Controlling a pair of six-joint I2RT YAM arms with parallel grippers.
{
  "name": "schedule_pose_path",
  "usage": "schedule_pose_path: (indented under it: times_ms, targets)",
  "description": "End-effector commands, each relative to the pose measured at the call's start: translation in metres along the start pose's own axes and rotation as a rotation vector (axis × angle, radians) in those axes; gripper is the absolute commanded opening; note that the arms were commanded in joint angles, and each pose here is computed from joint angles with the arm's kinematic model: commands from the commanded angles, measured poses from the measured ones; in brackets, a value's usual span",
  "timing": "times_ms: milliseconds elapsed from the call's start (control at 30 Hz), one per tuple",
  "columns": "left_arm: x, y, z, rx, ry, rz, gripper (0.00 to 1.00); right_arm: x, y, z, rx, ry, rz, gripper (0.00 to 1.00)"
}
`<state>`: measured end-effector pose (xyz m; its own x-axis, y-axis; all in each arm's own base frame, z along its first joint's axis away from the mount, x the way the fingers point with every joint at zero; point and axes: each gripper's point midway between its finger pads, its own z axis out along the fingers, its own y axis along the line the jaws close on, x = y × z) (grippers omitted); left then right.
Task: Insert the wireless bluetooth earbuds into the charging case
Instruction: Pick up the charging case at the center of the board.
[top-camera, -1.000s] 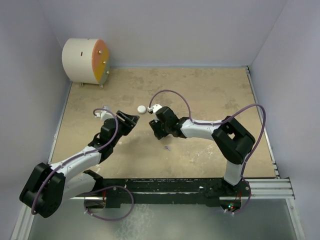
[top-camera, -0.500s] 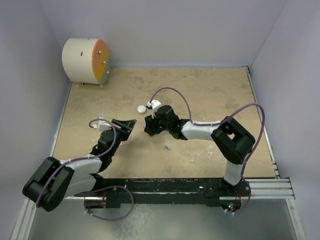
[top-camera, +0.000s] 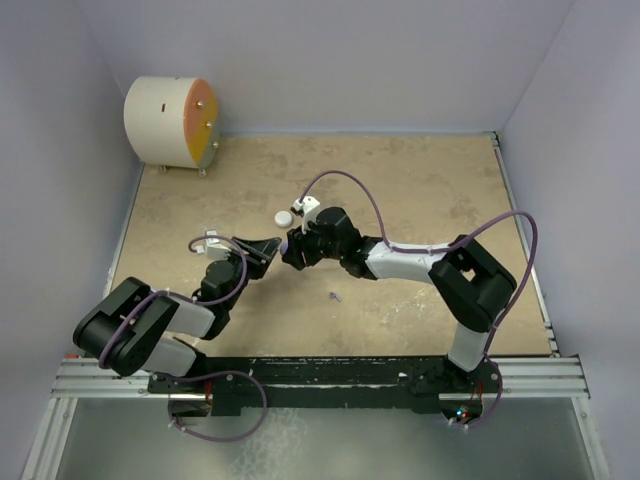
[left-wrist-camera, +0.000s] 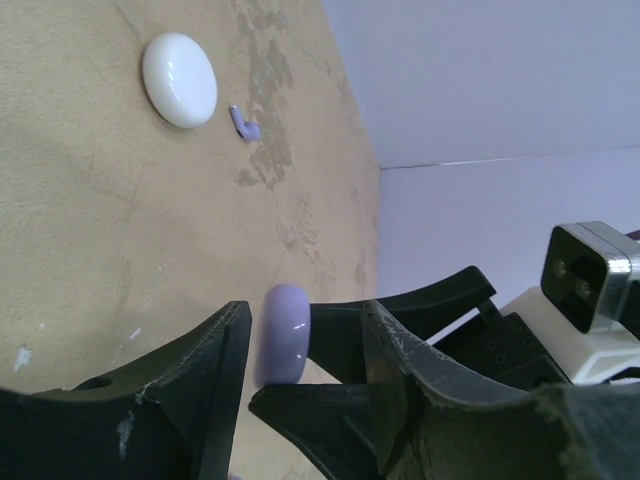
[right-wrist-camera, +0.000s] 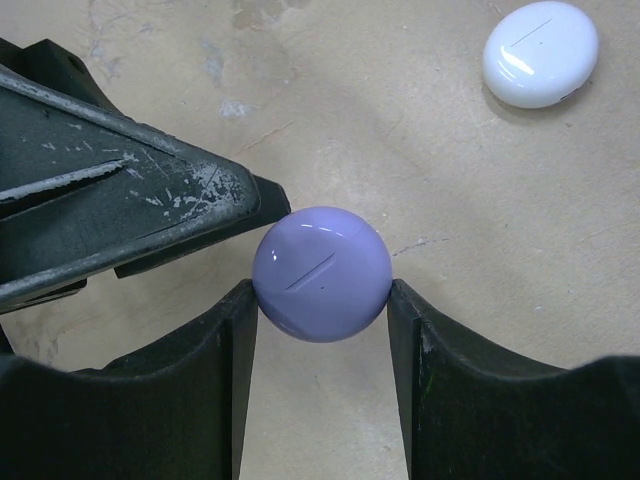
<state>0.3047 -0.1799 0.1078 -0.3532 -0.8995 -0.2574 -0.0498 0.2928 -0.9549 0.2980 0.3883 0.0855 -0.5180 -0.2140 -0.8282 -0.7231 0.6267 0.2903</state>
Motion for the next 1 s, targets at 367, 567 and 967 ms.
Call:
schedule_pose_path:
  times_ms: [367,567,967]
  targets:
    - [0.012,-0.040,0.004,0.154,0.046,0.001,0.46,-0.049,0.027,-0.018,-0.085,-0.117,-0.022,0.25]
    - [0.015,-0.040,0.006,0.156,0.052,0.002,0.45,-0.050,0.028,-0.019,-0.088,-0.116,-0.030,0.24]
    - [0.015,-0.045,0.006,0.173,0.044,0.005,0.32,-0.049,0.029,-0.020,-0.095,-0.113,-0.037,0.25]
